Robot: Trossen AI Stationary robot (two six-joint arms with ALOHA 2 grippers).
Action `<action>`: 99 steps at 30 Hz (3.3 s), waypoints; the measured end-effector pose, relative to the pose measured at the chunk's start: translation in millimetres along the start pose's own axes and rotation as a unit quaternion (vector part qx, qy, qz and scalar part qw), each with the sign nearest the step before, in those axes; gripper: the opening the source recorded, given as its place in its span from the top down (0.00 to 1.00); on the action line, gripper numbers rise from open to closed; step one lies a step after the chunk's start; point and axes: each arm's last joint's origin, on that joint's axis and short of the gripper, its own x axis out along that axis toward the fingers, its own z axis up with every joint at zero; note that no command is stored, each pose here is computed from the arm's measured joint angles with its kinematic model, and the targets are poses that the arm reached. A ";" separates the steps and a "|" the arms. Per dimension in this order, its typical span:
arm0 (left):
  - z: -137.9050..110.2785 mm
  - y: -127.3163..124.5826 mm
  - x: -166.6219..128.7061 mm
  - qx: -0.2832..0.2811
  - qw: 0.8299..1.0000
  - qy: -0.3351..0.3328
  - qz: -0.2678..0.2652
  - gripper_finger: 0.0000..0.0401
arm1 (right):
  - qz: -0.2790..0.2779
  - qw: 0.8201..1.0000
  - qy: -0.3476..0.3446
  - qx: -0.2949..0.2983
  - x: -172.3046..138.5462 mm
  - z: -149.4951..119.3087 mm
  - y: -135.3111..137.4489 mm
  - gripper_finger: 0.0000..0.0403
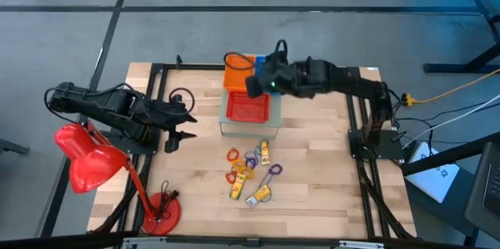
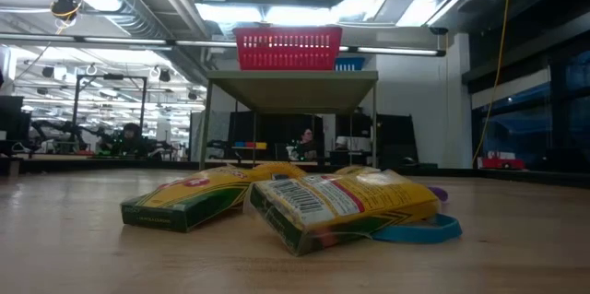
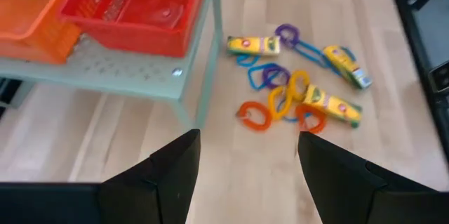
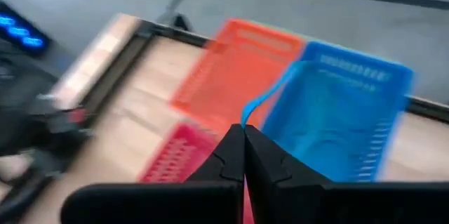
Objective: Pick & Place Office Desk Supplies
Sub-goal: Put the blue rubber band into the blue bin
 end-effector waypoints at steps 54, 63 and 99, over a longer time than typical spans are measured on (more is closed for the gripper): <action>-5.8 7.7 -21.9 0.001 0.999 -0.041 0.017 0.40 | 0.097 0.974 0.198 -0.046 -35.6 -91.6 25.2 0.74; -5.8 6.9 -21.9 0.003 0.999 -0.040 0.004 0.40 | 0.036 0.962 0.272 -0.007 -22.6 -169.2 60.3 0.59; -4.3 -9.0 -25.5 -0.007 0.997 -0.058 -0.059 0.40 | -0.176 0.892 0.318 0.271 70.2 -311.2 72.2 0.61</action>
